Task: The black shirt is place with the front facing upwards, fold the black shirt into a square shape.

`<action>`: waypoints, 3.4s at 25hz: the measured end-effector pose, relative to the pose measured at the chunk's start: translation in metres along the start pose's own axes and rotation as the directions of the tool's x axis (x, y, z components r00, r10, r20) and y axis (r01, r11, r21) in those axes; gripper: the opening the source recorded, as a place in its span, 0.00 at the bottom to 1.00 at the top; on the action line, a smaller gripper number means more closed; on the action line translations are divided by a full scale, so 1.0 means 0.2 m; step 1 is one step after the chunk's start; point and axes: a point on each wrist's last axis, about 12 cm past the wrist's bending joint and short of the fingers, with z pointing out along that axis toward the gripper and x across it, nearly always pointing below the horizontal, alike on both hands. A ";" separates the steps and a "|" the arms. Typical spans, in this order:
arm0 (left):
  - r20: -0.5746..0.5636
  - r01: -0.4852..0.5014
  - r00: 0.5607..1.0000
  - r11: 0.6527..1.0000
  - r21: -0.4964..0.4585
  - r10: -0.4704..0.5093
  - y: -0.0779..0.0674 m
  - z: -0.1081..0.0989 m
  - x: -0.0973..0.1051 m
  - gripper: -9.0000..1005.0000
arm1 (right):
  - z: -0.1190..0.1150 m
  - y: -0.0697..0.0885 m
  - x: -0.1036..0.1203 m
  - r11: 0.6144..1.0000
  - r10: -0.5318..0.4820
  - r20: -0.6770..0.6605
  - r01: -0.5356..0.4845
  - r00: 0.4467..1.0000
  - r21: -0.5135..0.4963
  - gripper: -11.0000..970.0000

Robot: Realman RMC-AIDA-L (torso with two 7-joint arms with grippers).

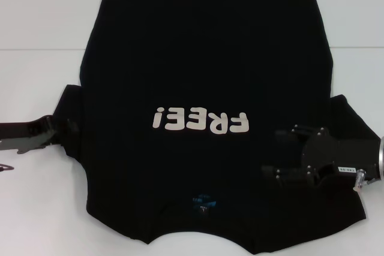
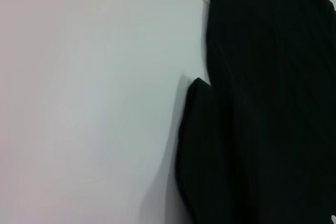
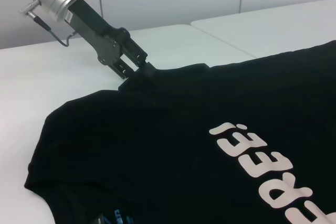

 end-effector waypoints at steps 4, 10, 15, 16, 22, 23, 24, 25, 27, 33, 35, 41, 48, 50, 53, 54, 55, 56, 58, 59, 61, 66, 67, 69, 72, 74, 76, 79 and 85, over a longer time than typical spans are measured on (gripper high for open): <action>0.011 -0.006 1.000 1.000 -0.014 0.006 0.01 0.00 0.00 0.61 | 0.00 0.00 0.00 1.000 0.002 0.002 -0.002 1.000 0.001 0.94; 0.014 -0.007 1.000 1.000 -0.015 0.007 0.00 0.01 -0.01 0.44 | -0.01 0.00 0.01 1.000 0.004 0.001 -0.004 1.000 0.003 0.94; 0.018 -0.008 1.000 1.000 -0.016 0.009 0.00 0.00 -0.01 0.23 | 0.00 0.00 0.01 1.000 0.005 -0.002 -0.005 1.000 0.002 0.94; 0.019 -0.009 1.000 1.000 -0.017 0.010 0.00 0.00 -0.01 0.19 | 0.00 0.00 0.01 1.000 0.005 -0.002 -0.005 1.000 0.002 0.94; 0.046 -0.023 0.999 0.999 -0.030 0.024 0.02 -0.02 -0.03 0.03 | 0.00 0.00 0.00 1.000 0.002 -0.001 -0.002 1.000 -0.001 0.94; 0.053 -0.023 0.998 0.999 -0.037 0.025 0.03 -0.02 -0.03 0.03 | 0.00 0.00 0.00 1.000 0.002 -0.001 -0.002 1.000 0.000 0.94; 0.065 -0.024 0.998 0.998 -0.049 0.027 0.04 -0.03 -0.04 0.03 | 0.00 0.00 0.00 1.000 0.002 -0.001 -0.002 1.000 -0.001 0.94; 0.075 -0.024 0.997 0.998 -0.058 0.029 0.05 -0.05 -0.05 0.03 | 0.00 0.00 0.00 1.000 0.002 -0.001 -0.002 1.000 -0.001 0.94; 0.104 -0.025 0.994 0.997 -0.079 0.033 0.08 -0.08 -0.08 0.03 | 0.00 0.00 0.00 1.000 0.002 0.000 -0.002 1.000 0.000 0.94; 0.165 -0.036 0.985 0.993 -0.112 0.054 0.10 -0.16 -0.16 0.03 | 0.00 0.00 0.00 1.000 -0.001 0.000 0.001 1.000 0.001 0.94; 0.173 -0.044 0.983 0.993 -0.112 0.063 0.09 -0.17 -0.19 0.03 | 0.01 0.00 0.00 1.000 -0.003 0.000 0.003 1.000 0.001 0.94; 0.180 -0.073 0.979 0.992 -0.104 0.091 0.04 -0.18 -0.25 0.03 | 0.01 0.00 0.00 1.000 -0.005 0.001 0.005 1.000 -0.003 0.94; 0.163 -0.072 0.983 0.995 -0.063 0.081 -0.01 -0.18 -0.26 0.03 | 0.01 0.00 0.00 1.000 -0.004 0.003 0.004 1.000 -0.003 0.94; 0.146 -0.065 0.987 0.998 -0.013 0.066 -0.05 -0.18 -0.26 0.03 | 0.01 0.01 0.00 1.000 -0.001 0.003 0.001 1.000 -0.004 0.94; 0.128 -0.062 0.990 0.996 0.066 0.054 -0.11 -0.16 -0.24 0.03 | 0.02 0.01 0.00 1.000 0.004 0.004 -0.004 1.000 -0.009 0.94; 0.125 -0.057 0.991 0.994 0.094 0.045 -0.14 -0.16 -0.23 0.03 | 0.02 0.01 0.00 1.000 0.005 0.004 -0.005 1.000 -0.010 0.94; 0.119 -0.052 0.992 0.991 0.124 0.037 -0.16 -0.15 -0.23 0.03 | 0.02 0.01 0.00 1.000 0.005 0.004 -0.005 1.000 -0.012 0.94; 0.112 -0.046 0.993 0.988 0.145 0.030 -0.18 -0.14 -0.22 0.04 | 0.02 0.01 0.00 1.000 0.005 0.005 -0.005 1.000 -0.012 0.94; 0.091 -0.037 0.996 0.983 0.179 0.020 -0.21 -0.11 -0.20 0.04 | 0.03 0.01 0.00 1.000 0.005 0.006 -0.005 1.000 -0.015 0.94; 0.079 -0.034 0.997 0.981 0.192 0.019 -0.22 -0.09 -0.18 0.04 | 0.03 0.02 0.00 1.000 0.005 0.007 -0.005 1.000 -0.016 0.94; 0.060 -0.026 0.998 0.977 0.210 0.014 -0.24 -0.06 -0.15 0.04 | 0.03 0.02 0.00 1.000 0.007 0.007 -0.007 1.000 -0.019 0.94; 0.032 0.011 0.999 0.971 0.238 -0.019 -0.26 0.01 -0.07 0.04 | 0.04 0.02 -0.01 1.000 0.013 0.022 -0.012 1.000 -0.026 0.94; 0.032 0.011 0.999 0.971 0.238 -0.019 -0.26 0.01 -0.07 0.05 | 0.04 0.03 -0.01 1.000 0.014 0.023 -0.014 1.000 -0.028 0.94; 0.045 0.036 0.998 0.965 0.261 -0.049 -0.25 0.03 -0.04 0.05 | 0.05 0.03 -0.01 0.999 0.016 0.024 -0.016 1.000 -0.030 0.94; 0.052 0.099 0.991 0.946 0.310 -0.120 -0.25 0.05 -0.01 0.11 | 0.05 0.03 -0.01 1.000 0.017 0.023 -0.016 1.000 -0.027 0.94; 0.047 0.122 0.988 0.934 0.335 -0.146 -0.25 0.06 0.01 0.16 | 0.06 0.03 -0.01 0.999 0.018 0.022 -0.018 1.000 -0.027 0.94; 0.048 0.131 0.986 0.925 0.357 -0.158 -0.25 0.07 0.03 0.23 | 0.06 0.03 0.00 0.999 0.020 0.022 -0.019 1.000 -0.027 0.94; 0.070 0.086 0.990 0.918 0.387 -0.123 -0.24 0.06 0.06 0.36 | 0.06 0.03 0.00 0.999 0.022 0.022 -0.021 1.000 -0.024 0.94; 0.172 -0.345 0.939 0.816 0.465 0.299 -0.22 -0.01 0.20 0.58 | 0.04 0.02 0.03 0.997 0.073 0.030 -0.073 0.997 0.011 0.94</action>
